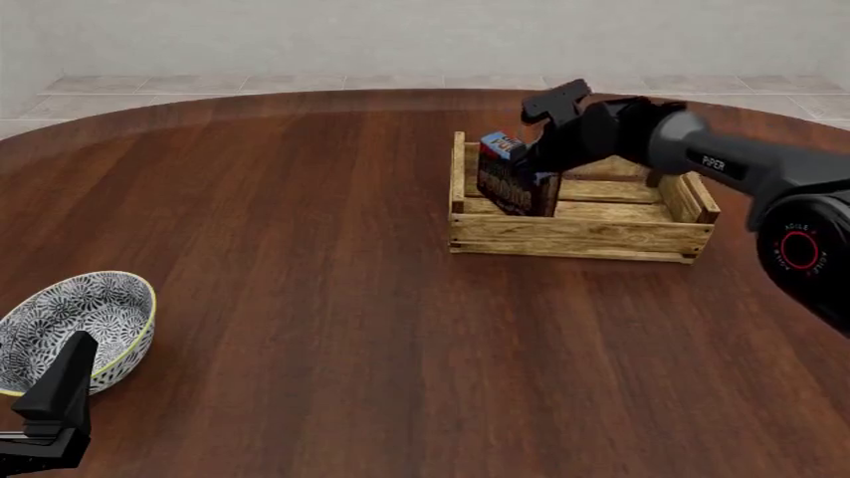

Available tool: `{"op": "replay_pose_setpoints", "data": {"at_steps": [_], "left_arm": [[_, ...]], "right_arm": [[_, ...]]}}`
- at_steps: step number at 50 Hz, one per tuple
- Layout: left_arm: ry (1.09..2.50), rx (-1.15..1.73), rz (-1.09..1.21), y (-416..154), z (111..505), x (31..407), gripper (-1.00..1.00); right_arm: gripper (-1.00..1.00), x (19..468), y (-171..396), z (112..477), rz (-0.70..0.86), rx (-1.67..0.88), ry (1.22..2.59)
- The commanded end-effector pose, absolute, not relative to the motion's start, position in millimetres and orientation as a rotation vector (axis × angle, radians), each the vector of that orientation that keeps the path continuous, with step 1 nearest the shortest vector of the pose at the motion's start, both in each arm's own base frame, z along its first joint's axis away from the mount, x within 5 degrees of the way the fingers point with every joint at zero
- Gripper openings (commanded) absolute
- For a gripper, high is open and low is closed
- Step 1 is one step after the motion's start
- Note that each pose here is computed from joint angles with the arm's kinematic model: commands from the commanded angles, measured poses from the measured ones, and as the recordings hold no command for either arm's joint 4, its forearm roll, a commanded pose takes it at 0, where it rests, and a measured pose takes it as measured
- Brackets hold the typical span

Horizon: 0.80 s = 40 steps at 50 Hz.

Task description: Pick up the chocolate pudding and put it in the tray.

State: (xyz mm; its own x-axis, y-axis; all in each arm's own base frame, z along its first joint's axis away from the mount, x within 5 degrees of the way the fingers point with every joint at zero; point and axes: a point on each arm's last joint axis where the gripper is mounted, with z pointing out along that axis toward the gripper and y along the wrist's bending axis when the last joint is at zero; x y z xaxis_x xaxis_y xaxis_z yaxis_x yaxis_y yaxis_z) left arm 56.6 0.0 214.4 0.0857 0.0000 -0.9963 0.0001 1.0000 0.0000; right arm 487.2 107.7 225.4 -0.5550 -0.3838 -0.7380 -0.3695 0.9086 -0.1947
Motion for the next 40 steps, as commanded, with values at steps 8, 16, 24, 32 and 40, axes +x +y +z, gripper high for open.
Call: {"op": "replay_pose_setpoints", "data": {"at_steps": [8, 16, 24, 32, 40], "left_arm": [[1.485, 0.000, 0.000, 0.0, 214.4, 56.6, 1.00], [1.485, 0.000, 0.000, 0.0, 214.4, 56.6, 1.00], [1.485, 0.000, 0.000, 0.0, 214.4, 56.6, 1.00], [1.485, 0.000, 0.000, 0.0, 214.4, 56.6, 1.00], [1.485, 0.000, 0.000, 0.0, 214.4, 56.6, 1.00]], "right_arm": [[1.00, 462.2, 115.6, 282.7, -0.001, -0.534, 2.134], [1.00, 420.9, 125.9, 336.1, 0.029, -0.554, 2.028], [1.00, 358.9, 123.0, 400.4, 0.043, -0.583, 1.905], [1.00, 302.4, 100.5, 448.6, 0.031, -0.554, 1.803], [1.00, 220.2, 75.5, 484.4, 0.022, -0.547, 1.681]]}}
